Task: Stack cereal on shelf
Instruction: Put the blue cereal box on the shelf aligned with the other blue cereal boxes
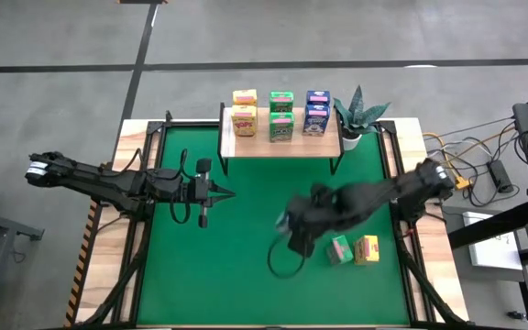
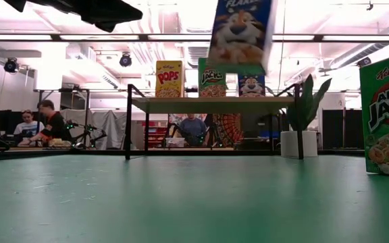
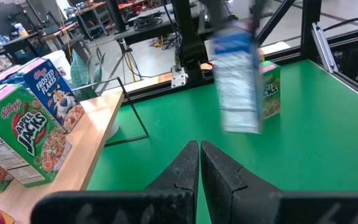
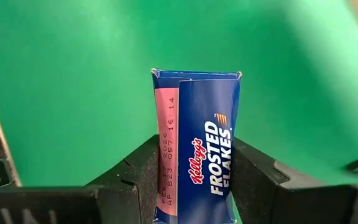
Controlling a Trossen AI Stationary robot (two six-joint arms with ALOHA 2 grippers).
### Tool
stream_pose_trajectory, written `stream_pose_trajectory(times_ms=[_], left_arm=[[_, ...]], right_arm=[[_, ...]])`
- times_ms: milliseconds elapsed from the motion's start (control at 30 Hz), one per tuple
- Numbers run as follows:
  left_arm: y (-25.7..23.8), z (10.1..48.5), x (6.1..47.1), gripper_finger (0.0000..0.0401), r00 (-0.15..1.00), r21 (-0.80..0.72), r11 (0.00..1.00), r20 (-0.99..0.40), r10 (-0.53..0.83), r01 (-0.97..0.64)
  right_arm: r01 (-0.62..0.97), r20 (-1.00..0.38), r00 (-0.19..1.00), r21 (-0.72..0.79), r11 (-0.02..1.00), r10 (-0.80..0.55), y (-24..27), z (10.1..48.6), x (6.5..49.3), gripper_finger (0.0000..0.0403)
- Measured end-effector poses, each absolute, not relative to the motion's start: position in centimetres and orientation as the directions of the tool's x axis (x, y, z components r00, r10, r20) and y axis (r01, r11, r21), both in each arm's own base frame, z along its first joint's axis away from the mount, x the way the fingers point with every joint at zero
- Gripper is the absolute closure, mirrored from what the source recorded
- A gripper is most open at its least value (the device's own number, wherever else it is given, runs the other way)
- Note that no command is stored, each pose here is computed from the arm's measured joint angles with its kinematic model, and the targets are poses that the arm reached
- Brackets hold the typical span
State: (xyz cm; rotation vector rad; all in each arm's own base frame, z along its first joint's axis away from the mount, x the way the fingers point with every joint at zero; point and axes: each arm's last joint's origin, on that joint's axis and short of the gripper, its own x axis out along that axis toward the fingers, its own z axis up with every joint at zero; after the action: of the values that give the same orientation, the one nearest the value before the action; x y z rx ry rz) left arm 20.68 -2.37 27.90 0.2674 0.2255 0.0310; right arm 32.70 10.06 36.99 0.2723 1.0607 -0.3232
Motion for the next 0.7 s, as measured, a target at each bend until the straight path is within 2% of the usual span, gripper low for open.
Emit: stream_pose_trajectory(times_ms=[167, 400, 700], left_arm=[[-2.4, 27.9, 20.7, 0.0401, 0.974, 0.254, 0.967, -0.218, 0.060, -0.003], [-2.4, 27.9, 20.7, 0.0401, 0.974, 0.253, 0.968, -0.218, 0.060, -0.003], [-2.4, 29.1, 20.8, 0.0401, 0.981, 0.243, 0.970, -0.185, 0.060, -0.013]], right_arm=[[0.339, -0.847, 0.504, 0.012, 0.941, -0.171, 5.1, 39.8, 31.2, 0.0250], [0.235, -0.799, 0.538, -0.166, 0.958, -0.270, -1.2, 42.6, 28.5, 0.0250], [0.073, -0.857, 0.381, -0.346, 0.935, -0.347, -7.0, 42.4, 26.0, 0.0258]])
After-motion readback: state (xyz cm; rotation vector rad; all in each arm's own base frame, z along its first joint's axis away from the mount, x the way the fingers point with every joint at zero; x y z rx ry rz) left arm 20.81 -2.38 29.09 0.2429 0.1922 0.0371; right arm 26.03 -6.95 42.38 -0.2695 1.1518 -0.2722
